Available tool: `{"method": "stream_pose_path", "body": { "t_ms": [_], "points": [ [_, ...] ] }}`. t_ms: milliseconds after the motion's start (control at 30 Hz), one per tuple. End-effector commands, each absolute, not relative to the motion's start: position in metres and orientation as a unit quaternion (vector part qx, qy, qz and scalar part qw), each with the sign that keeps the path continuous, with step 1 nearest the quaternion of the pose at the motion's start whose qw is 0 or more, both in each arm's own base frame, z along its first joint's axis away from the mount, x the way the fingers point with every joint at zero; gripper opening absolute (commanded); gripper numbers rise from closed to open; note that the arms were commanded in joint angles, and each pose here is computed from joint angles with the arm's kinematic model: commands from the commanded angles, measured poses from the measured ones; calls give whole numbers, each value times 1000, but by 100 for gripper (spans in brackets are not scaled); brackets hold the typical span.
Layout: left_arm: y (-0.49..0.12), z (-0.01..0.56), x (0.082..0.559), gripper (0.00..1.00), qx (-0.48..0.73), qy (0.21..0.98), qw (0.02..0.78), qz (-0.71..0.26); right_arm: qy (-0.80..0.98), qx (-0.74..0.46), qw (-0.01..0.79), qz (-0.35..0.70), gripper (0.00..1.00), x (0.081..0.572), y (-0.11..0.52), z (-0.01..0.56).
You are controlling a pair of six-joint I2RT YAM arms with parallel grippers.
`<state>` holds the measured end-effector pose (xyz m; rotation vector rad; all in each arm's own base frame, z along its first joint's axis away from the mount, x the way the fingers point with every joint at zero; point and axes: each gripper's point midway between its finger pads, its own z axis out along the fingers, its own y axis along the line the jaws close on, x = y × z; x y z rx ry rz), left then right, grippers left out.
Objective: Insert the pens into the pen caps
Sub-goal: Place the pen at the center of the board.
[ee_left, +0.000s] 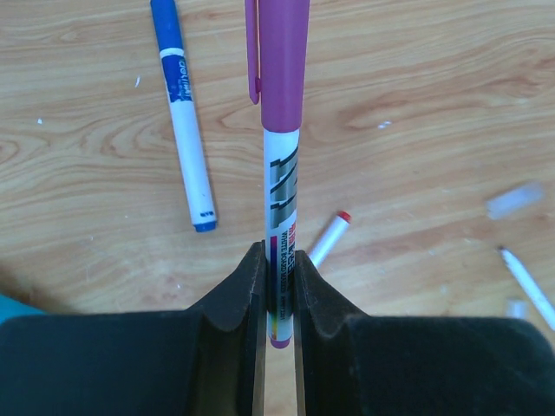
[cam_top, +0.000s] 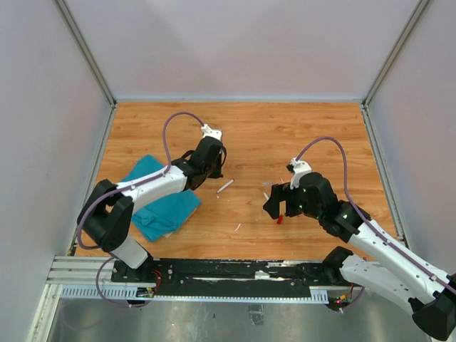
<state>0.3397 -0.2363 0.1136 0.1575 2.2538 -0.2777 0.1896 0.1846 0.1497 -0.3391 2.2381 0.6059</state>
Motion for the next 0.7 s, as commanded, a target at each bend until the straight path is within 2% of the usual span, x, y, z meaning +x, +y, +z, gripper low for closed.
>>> {"method": "stream_pose_path", "body": {
  "t_ms": [0, 300, 667],
  "points": [
    [-238, 99, 365, 1, 71, 907, 404, -96, 884, -132, 375, 246, 89, 181, 181, 140],
    [-249, 65, 404, 0, 63, 922, 378, -61, 886, -121, 374, 246, 88, 176, 176, 134],
    [-241, 30, 415, 7, 31, 942, 335, -26, 893, -117, 371, 226, 88, 174, 167, 129]
  ]
}}
